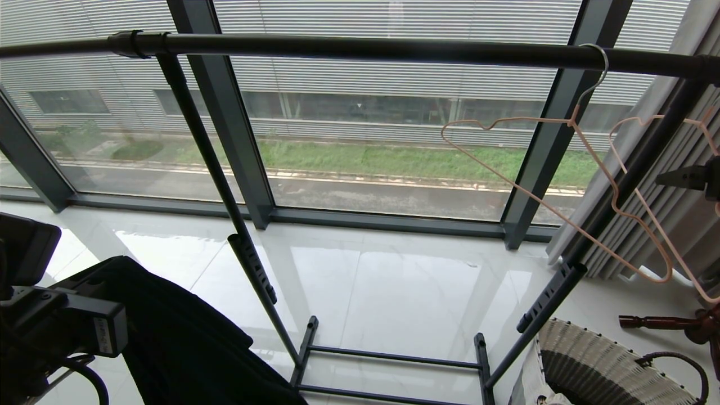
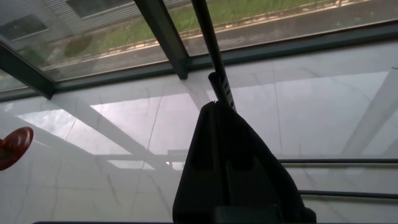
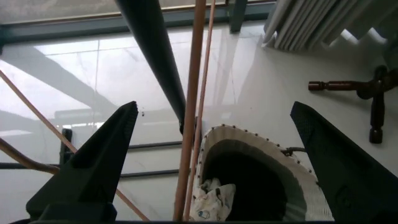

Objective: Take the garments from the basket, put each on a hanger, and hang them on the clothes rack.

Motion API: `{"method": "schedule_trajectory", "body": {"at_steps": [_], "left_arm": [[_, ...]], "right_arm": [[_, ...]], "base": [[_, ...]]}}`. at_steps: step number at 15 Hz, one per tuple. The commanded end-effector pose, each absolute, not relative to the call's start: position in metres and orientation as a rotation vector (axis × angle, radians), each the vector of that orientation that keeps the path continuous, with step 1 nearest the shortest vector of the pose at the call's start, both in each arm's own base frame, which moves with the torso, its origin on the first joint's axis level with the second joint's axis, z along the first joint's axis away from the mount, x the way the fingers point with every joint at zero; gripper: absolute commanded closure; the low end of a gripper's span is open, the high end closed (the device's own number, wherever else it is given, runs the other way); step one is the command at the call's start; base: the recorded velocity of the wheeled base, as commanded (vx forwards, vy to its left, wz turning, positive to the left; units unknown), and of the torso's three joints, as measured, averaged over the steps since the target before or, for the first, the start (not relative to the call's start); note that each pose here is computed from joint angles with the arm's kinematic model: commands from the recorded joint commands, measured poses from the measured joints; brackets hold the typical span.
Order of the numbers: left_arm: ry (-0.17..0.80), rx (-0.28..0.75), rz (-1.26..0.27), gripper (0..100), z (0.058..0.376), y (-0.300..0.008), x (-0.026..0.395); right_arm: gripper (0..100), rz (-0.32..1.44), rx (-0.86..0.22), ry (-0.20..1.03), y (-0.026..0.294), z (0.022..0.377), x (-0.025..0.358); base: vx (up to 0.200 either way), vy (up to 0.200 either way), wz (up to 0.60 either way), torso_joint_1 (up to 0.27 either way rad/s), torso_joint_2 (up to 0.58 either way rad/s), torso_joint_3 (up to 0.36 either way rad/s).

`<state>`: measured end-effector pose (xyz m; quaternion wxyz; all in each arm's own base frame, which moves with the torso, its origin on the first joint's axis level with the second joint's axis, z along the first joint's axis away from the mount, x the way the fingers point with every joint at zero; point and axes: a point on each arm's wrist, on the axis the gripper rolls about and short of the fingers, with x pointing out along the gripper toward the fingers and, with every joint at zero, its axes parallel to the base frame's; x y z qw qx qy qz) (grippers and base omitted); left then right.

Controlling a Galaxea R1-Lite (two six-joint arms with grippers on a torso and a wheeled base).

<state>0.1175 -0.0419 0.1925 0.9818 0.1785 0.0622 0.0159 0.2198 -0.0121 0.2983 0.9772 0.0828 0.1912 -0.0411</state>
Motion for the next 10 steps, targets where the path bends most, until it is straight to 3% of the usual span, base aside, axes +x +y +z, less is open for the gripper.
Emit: {"method": "schedule_trajectory", "body": {"at_steps": [1, 10], "left_arm": [[0.128, 0.361, 0.032, 100, 0.1918, -0.0420, 0.1178], [0.124, 0.359, 0.032, 100, 0.1924, -0.0416, 0.1170]], "right_arm": [[0, -0.056, 0.166, 0.384, -0.0057, 0.2995, 0.2187], [0, -0.038, 0.163, 0.405, -0.0013, 0.2940, 0.2188]], "base": [[0.000, 0.000, 0.00, 0.000, 0.00, 0.000], [0.000, 0.000, 0.00, 0.000, 0.00, 0.000]]}}
